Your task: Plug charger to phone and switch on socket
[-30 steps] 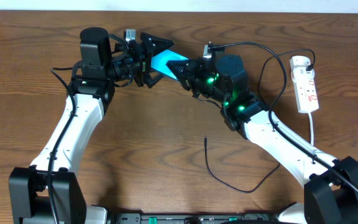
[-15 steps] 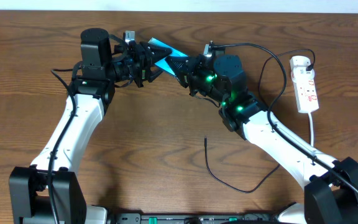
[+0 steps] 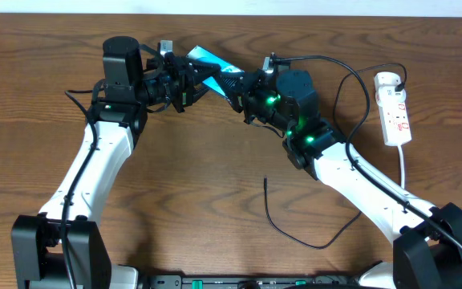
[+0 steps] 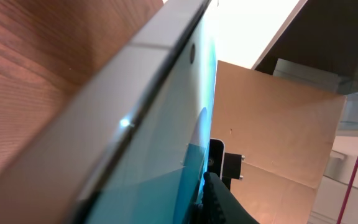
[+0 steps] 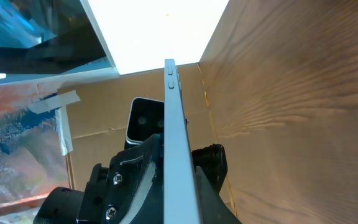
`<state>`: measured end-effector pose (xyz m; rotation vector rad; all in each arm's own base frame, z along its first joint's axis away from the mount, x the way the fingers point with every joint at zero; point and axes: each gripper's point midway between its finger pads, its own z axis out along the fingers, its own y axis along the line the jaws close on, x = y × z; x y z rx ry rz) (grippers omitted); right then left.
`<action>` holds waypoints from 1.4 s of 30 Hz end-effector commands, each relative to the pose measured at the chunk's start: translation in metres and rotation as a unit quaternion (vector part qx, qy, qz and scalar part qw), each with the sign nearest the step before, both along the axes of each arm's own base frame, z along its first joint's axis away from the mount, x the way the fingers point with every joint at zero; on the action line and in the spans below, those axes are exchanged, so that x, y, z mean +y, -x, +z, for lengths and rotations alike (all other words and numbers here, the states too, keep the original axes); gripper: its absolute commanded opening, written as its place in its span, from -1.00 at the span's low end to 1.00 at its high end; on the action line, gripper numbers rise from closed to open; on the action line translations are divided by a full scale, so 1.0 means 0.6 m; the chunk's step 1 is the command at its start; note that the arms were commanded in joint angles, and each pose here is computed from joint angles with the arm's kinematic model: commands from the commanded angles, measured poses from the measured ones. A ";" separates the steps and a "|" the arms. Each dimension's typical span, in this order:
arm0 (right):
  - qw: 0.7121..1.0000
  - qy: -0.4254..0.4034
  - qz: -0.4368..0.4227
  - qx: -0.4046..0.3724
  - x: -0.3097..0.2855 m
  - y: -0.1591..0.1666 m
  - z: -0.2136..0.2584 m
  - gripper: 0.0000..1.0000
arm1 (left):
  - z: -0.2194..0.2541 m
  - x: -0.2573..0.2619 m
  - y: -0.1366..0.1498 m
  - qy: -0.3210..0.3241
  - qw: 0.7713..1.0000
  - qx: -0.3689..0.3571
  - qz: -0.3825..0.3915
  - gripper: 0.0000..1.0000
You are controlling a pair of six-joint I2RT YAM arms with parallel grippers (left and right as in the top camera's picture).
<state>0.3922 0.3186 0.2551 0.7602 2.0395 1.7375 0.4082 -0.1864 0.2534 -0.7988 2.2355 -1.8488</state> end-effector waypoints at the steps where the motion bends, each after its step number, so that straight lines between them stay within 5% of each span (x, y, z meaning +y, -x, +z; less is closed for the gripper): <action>1: 0.998 0.018 0.066 -0.011 0.026 0.037 -0.008 -0.97 | 0.017 -0.005 0.000 -0.013 0.999 -0.051 -0.012 -0.63; 8: 0.997 0.020 0.073 -0.009 0.035 0.046 -0.010 -0.98 | 0.015 -0.003 -0.005 -0.019 0.998 -0.056 -0.005 -0.85; 42: 0.994 0.028 0.101 -0.012 0.059 0.072 -0.016 -0.98 | 0.013 0.002 -0.011 -0.035 0.997 -0.074 0.004 -0.85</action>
